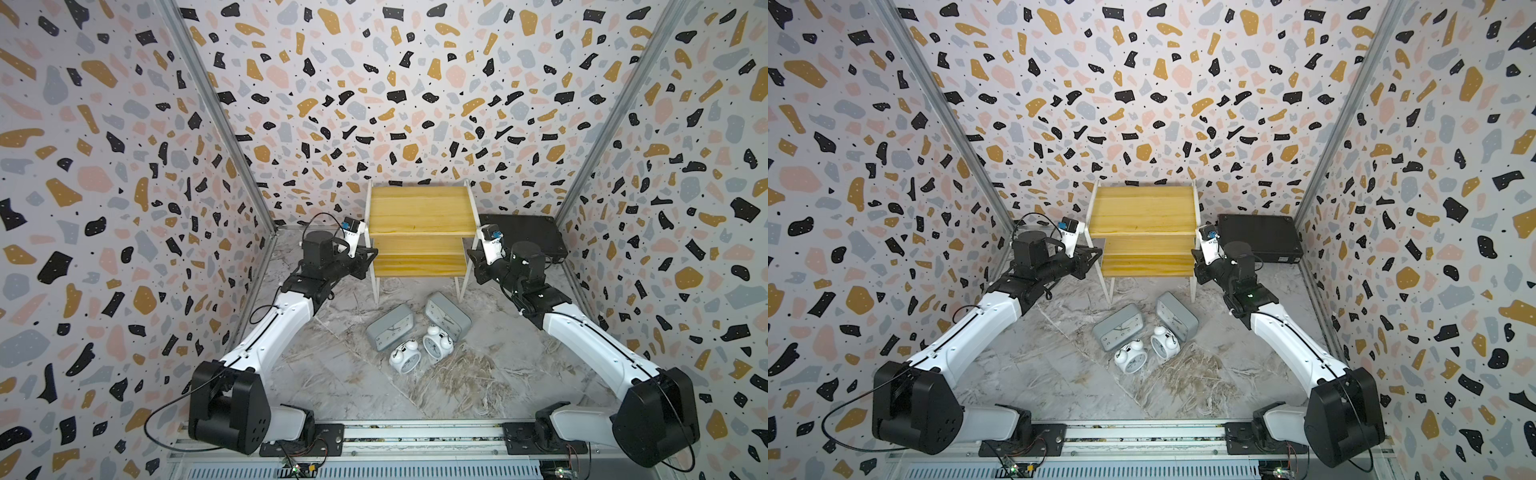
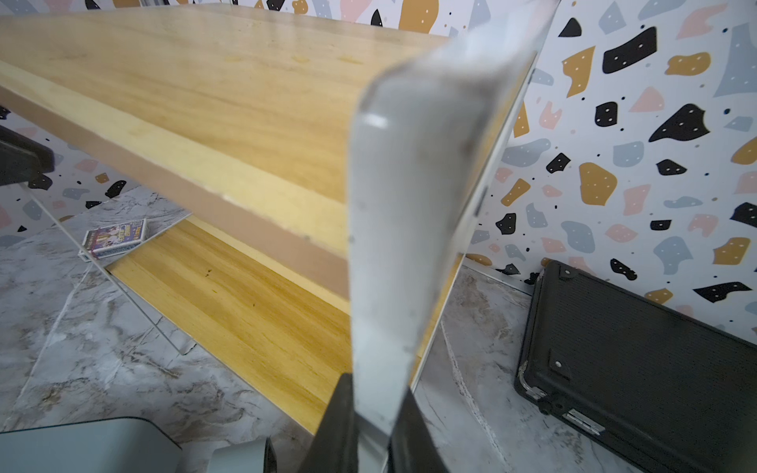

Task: Place the alarm clocks on the shelf by style
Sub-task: Move the shelf to the center of the board.

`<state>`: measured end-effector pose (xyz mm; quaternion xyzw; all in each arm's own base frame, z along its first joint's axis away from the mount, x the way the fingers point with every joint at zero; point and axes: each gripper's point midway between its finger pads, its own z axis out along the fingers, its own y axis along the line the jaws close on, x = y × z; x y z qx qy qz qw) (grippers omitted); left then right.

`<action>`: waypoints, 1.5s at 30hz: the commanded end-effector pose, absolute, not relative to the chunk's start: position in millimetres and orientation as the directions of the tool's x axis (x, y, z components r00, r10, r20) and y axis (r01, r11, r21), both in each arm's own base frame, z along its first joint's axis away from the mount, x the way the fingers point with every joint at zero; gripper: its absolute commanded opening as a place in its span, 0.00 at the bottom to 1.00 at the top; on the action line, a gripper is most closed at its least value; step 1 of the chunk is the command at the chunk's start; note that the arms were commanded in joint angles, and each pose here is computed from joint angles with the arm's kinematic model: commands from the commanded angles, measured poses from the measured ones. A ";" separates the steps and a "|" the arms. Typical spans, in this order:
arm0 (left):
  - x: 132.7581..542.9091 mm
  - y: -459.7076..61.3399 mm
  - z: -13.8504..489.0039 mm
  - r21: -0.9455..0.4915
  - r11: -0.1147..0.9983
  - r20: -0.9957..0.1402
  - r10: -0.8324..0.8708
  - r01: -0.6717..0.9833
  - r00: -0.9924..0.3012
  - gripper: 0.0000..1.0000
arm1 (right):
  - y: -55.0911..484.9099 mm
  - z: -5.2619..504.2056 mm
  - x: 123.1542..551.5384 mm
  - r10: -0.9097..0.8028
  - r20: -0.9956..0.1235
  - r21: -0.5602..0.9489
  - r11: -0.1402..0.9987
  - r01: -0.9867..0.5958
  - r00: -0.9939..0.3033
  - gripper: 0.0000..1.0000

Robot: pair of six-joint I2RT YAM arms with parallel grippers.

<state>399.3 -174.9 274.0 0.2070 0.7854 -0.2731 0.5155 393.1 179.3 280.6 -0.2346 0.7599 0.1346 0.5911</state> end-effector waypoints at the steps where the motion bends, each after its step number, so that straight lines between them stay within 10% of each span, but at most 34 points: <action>1: 390.0 -179.8 263.0 -0.400 0.739 -0.840 -0.060 0.542 -0.539 0.06 | 151.5 269.3 393.0 -0.247 -0.940 -0.127 0.893 -0.431 -0.235 0.16; 9: 393.1 -178.2 265.3 -0.388 0.749 -0.845 -0.056 0.537 -0.532 0.19 | 150.0 271.0 388.0 -0.240 -0.943 -0.122 0.895 -0.430 -0.232 0.20; 21: 376.3 -154.0 281.0 -0.248 0.829 -0.884 0.018 0.502 -0.467 0.85 | 141.9 284.0 375.7 -0.252 -0.940 -0.140 0.899 -0.415 -0.230 0.67; 45: 265.0 -156.0 198.5 -0.266 0.757 -0.822 0.145 0.597 -0.550 0.84 | 128.8 247.0 291.4 -0.178 -0.939 -0.017 0.880 -0.474 -0.296 0.83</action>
